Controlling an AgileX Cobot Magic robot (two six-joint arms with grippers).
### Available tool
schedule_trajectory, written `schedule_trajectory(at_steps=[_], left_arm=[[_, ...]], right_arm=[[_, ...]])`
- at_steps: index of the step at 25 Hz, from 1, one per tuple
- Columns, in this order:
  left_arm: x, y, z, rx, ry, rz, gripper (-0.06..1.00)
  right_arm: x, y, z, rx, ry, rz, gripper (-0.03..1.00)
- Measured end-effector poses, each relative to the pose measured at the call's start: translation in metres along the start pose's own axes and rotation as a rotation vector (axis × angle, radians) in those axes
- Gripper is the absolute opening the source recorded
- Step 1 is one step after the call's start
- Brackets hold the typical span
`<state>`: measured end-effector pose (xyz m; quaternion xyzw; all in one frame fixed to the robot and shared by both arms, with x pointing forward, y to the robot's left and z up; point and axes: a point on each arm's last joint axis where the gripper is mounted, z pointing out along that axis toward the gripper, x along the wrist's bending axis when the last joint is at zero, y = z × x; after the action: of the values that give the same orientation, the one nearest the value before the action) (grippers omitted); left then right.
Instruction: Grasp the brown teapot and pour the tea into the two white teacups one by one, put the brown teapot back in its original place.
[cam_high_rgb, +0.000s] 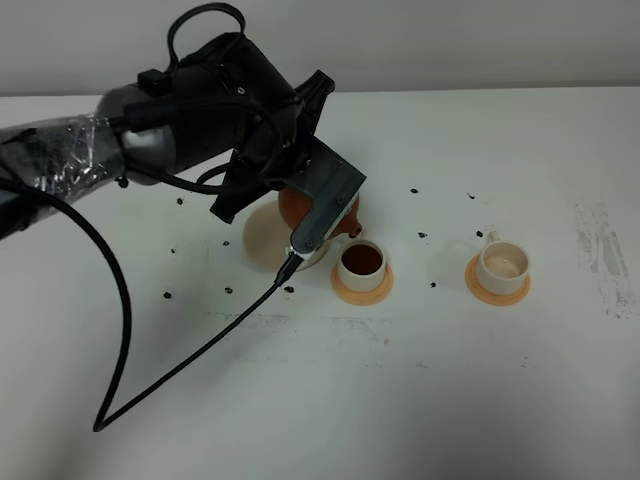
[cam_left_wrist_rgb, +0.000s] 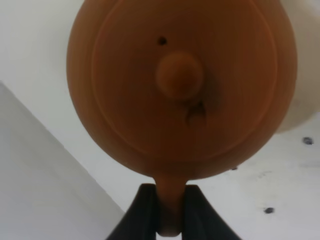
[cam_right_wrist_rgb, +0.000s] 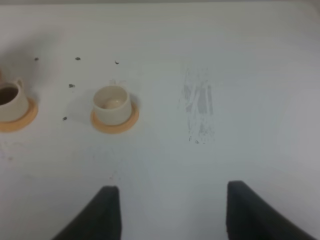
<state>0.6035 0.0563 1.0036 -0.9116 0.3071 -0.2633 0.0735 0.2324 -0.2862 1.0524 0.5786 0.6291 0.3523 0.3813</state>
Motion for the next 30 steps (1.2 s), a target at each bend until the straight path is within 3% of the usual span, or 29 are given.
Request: schedule_trajectory(at_steps=[5,8,12,18,21,30], left_arm=[[-0.021,-0.001,-0.022,-0.082,0.010,-0.078,0.12],[-0.036,0.000,-0.038,-0.142,-0.008,-0.191,0.12],[-0.057,0.005,-0.052,-0.217,-0.060,-0.384,0.12],[-0.093,0.012,-0.049,-0.247,-0.184,-0.580,0.12],[-0.110,0.015,-0.038,-0.254,-0.235,-0.627,0.12],[-0.142,0.019,-0.016,-0.261,-0.276,-0.736,0.12]], right_arm=[[0.000,0.000,0.000,0.000,0.000,0.000,0.49],[0.000,0.000,0.000,0.000,0.000,0.000,0.49],[0.000,0.000,0.000,0.000,0.000,0.000,0.49],[0.000,0.000,0.000,0.000,0.000,0.000,0.49],[0.000,0.000,0.000,0.000,0.000,0.000,0.49],[0.000,0.000,0.000,0.000,0.000,0.000,0.49]])
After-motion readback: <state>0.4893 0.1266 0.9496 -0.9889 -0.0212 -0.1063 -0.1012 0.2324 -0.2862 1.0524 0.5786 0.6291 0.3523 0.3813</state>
